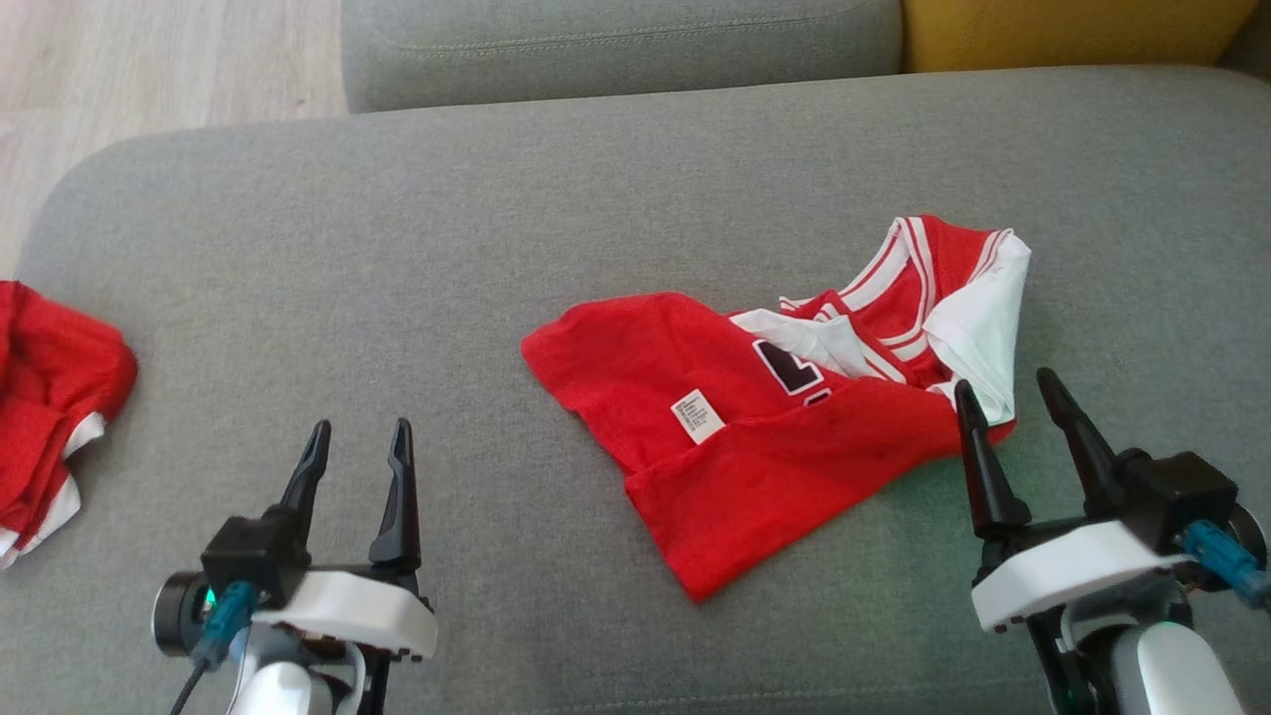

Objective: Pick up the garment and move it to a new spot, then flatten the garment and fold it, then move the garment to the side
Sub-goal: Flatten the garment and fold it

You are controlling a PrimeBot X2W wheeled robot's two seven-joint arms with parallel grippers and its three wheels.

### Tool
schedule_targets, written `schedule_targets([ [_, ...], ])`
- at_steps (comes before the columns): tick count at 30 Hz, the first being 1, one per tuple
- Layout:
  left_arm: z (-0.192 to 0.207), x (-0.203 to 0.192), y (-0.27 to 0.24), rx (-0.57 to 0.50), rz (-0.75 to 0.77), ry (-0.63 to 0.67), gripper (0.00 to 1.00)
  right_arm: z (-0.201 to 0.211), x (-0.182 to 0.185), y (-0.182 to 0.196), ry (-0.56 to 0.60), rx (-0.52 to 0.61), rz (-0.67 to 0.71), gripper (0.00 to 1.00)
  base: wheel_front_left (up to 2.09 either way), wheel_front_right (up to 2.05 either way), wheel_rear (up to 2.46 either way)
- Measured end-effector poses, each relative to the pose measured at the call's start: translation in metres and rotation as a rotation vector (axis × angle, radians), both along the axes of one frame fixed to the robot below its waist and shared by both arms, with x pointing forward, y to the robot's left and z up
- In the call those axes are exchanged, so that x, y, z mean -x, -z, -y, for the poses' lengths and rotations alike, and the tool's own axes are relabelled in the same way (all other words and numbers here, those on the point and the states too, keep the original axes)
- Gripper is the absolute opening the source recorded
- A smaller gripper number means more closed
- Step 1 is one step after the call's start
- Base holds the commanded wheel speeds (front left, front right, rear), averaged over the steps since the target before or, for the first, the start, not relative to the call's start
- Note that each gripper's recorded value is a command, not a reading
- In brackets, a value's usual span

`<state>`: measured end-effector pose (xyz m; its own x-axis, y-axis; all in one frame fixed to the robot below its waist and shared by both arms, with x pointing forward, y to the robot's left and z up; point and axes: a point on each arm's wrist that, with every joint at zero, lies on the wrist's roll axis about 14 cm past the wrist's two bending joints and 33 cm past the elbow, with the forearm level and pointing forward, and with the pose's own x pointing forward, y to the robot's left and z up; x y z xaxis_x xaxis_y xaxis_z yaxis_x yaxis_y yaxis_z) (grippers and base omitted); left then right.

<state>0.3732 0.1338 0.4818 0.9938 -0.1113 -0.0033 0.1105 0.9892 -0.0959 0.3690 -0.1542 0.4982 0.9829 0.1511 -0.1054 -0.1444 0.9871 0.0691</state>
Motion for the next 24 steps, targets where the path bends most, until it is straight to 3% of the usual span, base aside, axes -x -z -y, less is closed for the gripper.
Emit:
schedule_targets([
  [7, -0.003, 0.002, 0.003, -0.001, -0.01, -0.009, 1.0, 0.0, -0.004, 0.007, -0.001, 0.002, -0.027, 1.0, 0.0, 0.0, 0.0],
  [13, -0.002, -0.003, 0.01, -0.001, -0.03, -0.006, 1.0, 0.019, -0.02, 0.047, 0.032, 0.045, -0.166, 1.0, 0.0, 0.0, 0.0],
  [18, 0.003, -0.015, 0.01, 0.001, -0.026, 0.007, 1.0, 0.022, -0.048, 0.062, 0.012, 0.095, -0.21, 1.0, 0.0, 0.0, 0.0],
  [24, 0.005, -0.025, 0.021, 0.001, -0.052, 0.012, 1.0, 0.024, -0.065, 0.099, -0.01, 0.163, -0.359, 1.0, 0.0, 0.0, 0.0],
])
